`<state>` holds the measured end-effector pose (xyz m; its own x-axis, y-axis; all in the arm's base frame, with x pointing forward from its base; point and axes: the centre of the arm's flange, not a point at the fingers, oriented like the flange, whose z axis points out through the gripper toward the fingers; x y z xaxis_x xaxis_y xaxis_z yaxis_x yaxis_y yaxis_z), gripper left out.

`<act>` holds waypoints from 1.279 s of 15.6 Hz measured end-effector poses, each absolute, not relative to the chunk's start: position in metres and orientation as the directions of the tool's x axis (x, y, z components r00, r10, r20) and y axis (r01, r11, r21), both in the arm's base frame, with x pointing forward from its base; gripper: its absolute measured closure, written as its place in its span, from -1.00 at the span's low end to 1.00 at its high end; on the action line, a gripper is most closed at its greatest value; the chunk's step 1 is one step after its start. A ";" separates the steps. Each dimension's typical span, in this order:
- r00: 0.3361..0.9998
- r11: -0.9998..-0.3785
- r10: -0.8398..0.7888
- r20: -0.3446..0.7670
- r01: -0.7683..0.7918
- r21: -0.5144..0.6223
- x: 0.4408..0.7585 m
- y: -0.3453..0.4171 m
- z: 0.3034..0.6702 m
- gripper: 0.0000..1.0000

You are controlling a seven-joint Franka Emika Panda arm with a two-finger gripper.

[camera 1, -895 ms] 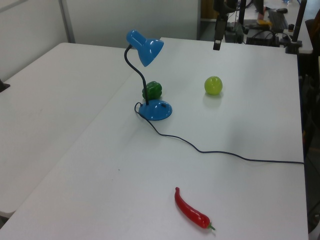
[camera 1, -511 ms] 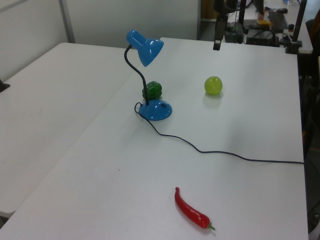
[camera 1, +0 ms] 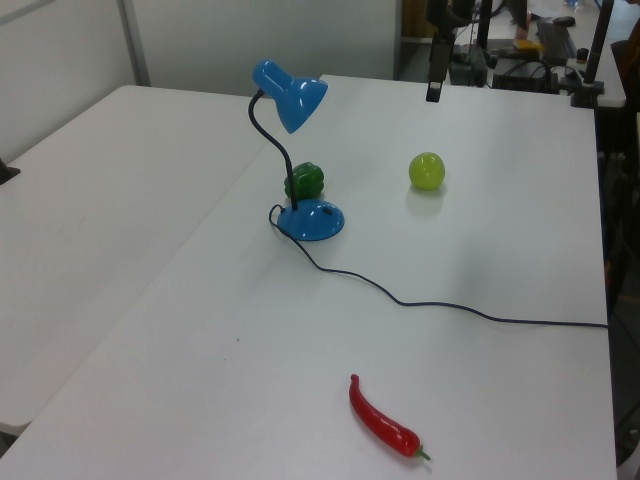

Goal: Turn on desk lamp

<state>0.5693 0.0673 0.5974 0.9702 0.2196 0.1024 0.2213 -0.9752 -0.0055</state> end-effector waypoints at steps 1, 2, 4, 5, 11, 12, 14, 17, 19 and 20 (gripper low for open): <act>0.970 -0.975 0.221 0.102 0.222 -0.005 0.569 0.067 0.597 -0.93; 0.970 -0.975 0.221 0.102 0.223 -0.005 0.569 0.067 0.597 -0.80; 0.970 -0.975 0.222 0.102 0.223 -0.005 0.569 0.067 0.597 -0.33; 0.970 -0.975 0.222 0.103 0.224 -0.006 0.570 0.067 0.597 -0.11; 0.969 -0.974 0.223 0.102 0.225 -0.008 0.570 0.068 0.597 0.98; 0.969 -0.974 0.224 0.101 0.225 -0.008 0.570 0.068 0.596 0.98; 0.969 -0.973 0.228 0.093 0.230 -0.009 0.572 0.070 0.591 0.98; 0.968 -0.971 0.238 0.079 0.240 -0.011 0.575 0.076 0.583 0.98; 0.969 -0.971 0.239 0.060 0.241 -0.014 0.579 0.077 0.572 0.98; 0.970 -0.971 0.239 0.052 0.240 -0.015 0.583 0.078 0.565 0.98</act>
<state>0.5828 0.0776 0.5645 0.9695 0.2393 0.0523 0.2403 -0.9706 -0.0151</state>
